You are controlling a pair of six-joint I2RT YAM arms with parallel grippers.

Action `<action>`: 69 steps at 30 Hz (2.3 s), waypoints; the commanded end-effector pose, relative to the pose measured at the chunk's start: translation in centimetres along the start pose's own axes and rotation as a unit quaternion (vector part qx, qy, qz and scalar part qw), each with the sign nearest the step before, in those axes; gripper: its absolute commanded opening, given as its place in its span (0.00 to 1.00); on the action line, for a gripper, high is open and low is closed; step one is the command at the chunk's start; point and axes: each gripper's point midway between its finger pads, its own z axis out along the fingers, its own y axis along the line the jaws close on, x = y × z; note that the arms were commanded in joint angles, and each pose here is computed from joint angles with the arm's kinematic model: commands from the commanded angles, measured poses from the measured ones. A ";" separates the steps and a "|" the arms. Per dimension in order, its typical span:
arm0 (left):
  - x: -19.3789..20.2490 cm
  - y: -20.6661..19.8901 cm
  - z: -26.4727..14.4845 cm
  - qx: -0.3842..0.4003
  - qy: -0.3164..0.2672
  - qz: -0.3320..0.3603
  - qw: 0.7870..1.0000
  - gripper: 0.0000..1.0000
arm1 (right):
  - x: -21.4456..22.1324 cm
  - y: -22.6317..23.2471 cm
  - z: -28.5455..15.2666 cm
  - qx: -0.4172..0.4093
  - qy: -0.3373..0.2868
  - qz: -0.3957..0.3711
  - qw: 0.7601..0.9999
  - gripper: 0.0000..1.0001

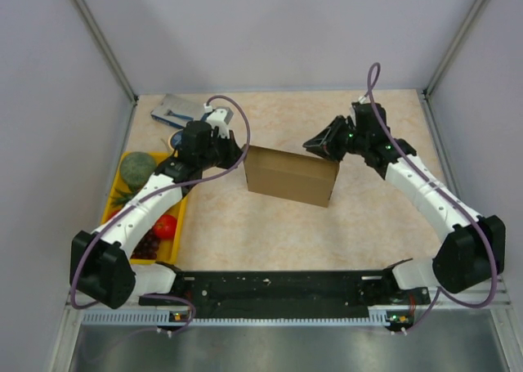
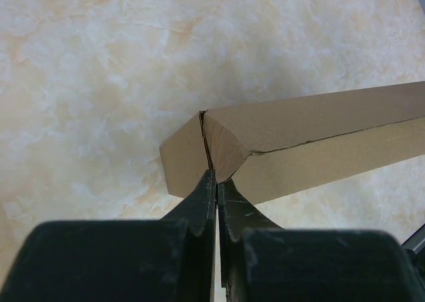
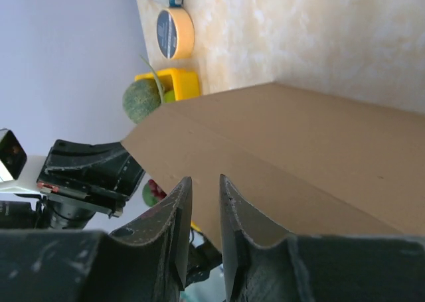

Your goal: Fold the paper box

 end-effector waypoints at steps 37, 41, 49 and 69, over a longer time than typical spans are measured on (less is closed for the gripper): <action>-4.9 -2.0 -4.6 0.110 -0.008 -0.152 0.982 0.33 | 2.5 -0.5 -0.5 -0.114 0.039 -0.016 0.993 0.23; -4.4 0.0 -4.7 0.019 -0.040 -0.120 0.992 0.11 | 2.5 -0.4 -0.6 -0.116 0.040 -0.017 0.992 0.23; -2.4 2.5 -3.1 -0.062 -0.013 -0.110 0.992 0.00 | 2.5 -0.3 -0.7 -0.118 0.041 -0.021 0.992 0.23; -3.0 1.4 -3.1 -0.114 -0.017 -0.029 0.993 0.00 | 3.2 -0.4 -0.6 -0.118 0.050 -0.023 0.991 0.22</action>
